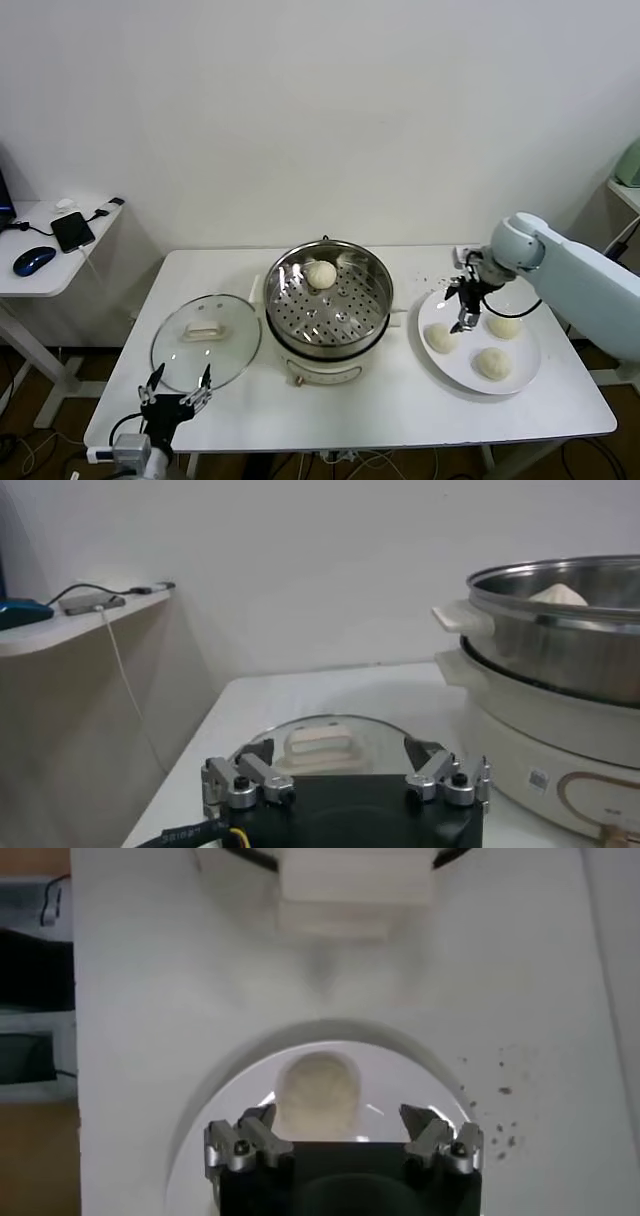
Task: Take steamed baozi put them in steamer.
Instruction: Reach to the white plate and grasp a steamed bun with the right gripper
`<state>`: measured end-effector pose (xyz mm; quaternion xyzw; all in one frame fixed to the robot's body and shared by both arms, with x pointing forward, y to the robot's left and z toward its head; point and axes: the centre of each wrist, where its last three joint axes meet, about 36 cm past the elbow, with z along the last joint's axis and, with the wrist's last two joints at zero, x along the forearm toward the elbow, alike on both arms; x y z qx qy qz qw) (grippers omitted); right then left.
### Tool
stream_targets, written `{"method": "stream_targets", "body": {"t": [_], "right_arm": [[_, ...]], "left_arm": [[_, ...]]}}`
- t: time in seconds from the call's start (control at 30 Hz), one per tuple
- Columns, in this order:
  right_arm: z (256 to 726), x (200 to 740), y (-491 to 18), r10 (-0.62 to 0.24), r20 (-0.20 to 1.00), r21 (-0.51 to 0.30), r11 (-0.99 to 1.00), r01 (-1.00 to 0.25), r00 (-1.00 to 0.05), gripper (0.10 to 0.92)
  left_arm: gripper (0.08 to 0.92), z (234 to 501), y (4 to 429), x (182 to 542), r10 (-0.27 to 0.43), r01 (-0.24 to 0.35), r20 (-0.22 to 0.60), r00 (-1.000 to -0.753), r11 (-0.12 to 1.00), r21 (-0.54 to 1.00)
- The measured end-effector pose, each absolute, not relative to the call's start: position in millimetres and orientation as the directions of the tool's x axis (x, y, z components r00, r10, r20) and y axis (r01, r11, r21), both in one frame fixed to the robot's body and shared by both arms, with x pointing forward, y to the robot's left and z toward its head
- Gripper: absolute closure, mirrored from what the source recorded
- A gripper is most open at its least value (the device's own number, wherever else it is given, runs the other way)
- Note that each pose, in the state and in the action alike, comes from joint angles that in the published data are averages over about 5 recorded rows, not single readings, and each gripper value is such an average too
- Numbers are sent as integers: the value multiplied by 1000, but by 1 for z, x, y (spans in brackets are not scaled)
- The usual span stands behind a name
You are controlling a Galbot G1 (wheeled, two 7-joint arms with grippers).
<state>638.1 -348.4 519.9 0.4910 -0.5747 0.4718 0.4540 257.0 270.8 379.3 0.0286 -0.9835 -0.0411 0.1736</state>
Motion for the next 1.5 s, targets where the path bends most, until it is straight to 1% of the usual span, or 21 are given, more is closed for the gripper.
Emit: {"method": "stream_targets", "body": {"t": [0.57,1.1,1.2,1.37,1.5], "right_arm": [[465,644,-339,-117,991,-65,8,-998,-66,200],[447,647,-338,-111,991,-71,8,-997,-71,204],[447,647,-340,-112,991,-74,13,-997,-75,247],[447,648,-342,-114,990,-79,18,-997,-80,400],[452,648,-345,-114,990,-84,22,-996,-86,480]], "left_arm": [[177,372,274,255,-79,-48,357,-931,994,95],[177,371,273,253,-83,-51,359,-930,994,99],[177,371,273,253,-83,-51,359,-930,994,99],[177,370,272,254,-81,-49,358,-930,994,98],[177,371,272,254,-81,-49,357,-931,994,98]]}}
